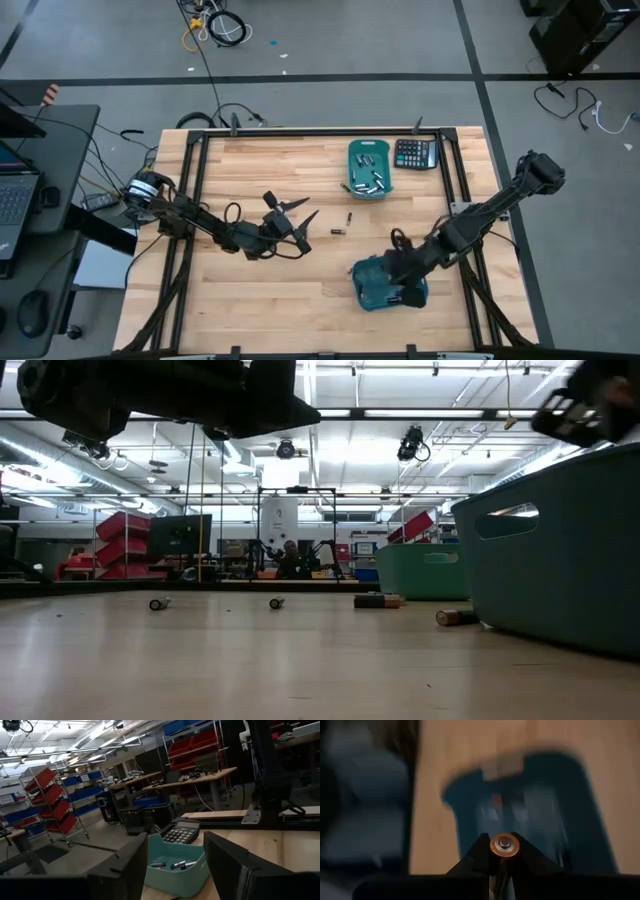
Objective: Sort batteries
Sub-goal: Put the black battery into the blue bin
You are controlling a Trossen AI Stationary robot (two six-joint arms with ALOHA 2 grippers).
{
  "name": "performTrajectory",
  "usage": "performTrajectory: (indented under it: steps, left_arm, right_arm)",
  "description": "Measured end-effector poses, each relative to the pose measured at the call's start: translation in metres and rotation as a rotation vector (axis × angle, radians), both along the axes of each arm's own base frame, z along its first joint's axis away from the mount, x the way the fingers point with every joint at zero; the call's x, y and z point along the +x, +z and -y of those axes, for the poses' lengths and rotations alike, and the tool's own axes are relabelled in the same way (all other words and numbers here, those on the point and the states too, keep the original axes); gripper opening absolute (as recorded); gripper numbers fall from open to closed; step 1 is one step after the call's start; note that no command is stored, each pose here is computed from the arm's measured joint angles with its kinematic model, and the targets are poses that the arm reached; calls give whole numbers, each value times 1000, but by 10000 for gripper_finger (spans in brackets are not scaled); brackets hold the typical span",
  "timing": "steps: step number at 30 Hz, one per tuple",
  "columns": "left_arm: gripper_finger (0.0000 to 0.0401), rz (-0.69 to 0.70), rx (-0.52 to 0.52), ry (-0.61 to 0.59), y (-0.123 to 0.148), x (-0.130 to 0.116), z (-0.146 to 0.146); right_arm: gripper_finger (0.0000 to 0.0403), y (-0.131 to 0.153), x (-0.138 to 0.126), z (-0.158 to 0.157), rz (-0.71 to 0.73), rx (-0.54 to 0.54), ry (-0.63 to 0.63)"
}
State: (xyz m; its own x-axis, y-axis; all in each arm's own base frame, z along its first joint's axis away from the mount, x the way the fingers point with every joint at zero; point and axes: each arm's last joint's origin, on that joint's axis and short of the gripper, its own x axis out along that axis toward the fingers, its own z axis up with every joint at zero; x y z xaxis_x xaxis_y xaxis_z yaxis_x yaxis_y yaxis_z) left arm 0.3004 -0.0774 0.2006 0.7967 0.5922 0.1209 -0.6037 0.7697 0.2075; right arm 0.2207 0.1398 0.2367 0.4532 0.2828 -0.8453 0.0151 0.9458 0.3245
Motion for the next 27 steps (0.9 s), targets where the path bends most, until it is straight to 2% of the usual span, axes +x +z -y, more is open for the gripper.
performTrajectory:
  steps: [4,12,18,27]
  left_arm:
    - [193,-11,4,0,-1,0,0]
    - [193,-16,6,0,-1,0,0]
    - [193,-19,8,0,-1,0,0]
    - [193,-29,12,1,-2,0,0]
  right_arm:
    - [37,-1,2,-4,-187,-103,13]
    - [37,-30,5,-11,-451,-157,51]
    - [40,-44,9,-16,-494,-178,71]
    - [73,-43,9,-17,-472,-186,91]
